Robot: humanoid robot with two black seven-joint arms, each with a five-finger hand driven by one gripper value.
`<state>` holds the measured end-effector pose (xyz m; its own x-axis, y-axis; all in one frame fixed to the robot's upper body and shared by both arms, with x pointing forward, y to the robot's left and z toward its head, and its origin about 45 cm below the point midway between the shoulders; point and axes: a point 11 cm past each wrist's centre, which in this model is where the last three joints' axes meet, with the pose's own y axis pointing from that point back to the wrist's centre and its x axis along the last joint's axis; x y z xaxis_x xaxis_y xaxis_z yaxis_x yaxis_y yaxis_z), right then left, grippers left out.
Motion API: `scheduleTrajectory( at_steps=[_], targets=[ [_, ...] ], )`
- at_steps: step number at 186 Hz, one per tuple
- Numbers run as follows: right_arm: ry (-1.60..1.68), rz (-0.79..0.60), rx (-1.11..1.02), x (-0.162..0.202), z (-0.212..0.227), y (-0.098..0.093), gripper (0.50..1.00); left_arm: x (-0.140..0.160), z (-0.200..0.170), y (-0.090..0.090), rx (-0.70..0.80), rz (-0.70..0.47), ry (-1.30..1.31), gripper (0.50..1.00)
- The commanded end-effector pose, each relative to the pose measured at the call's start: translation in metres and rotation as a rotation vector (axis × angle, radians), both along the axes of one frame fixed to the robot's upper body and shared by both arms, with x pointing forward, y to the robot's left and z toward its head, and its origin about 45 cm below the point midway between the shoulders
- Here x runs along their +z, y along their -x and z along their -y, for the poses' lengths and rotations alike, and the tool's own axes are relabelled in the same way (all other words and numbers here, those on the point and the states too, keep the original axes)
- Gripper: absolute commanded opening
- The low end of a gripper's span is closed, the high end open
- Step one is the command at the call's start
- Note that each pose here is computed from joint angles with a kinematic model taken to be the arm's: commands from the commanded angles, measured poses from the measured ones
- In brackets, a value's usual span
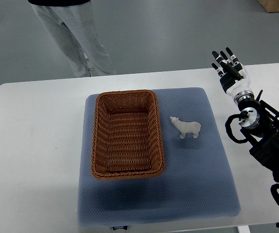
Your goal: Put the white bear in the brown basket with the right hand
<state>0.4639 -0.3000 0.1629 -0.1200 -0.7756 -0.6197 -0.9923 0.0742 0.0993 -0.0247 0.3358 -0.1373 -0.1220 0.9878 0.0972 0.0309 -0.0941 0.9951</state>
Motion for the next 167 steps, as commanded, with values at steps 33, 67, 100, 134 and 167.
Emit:
scheduleTrajectory(
  at_steps=[33,67,100,134,167],
  targets=[
    [-0.001,0.002,-0.002,0.0008,0.0006,-0.0004,0.926,0.0000,0.0000,0.0000,-0.001,0.000,0.000,1.000],
    [-0.004,-0.001,-0.002,-0.0005,-0.0006,0.0001,0.926,0.0000,0.0000,0.0000,-0.001,0.000,0.000,1.000],
    [-0.005,0.000,-0.004,0.0003,-0.0004,-0.0004,0.924,0.0000,0.0000,-0.0017,-0.003,0.003,0.000,1.000],
    [-0.001,0.003,-0.005,0.0008,0.0031,0.0005,0.924,0.0000,0.0000,-0.0017,-0.003,0.003,0.000,1.000],
    [-0.001,0.005,-0.003,0.0019,0.0033,0.0003,0.926,0.0000,0.0000,-0.0017,-0.003,0.003,0.000,1.000]
  ],
)
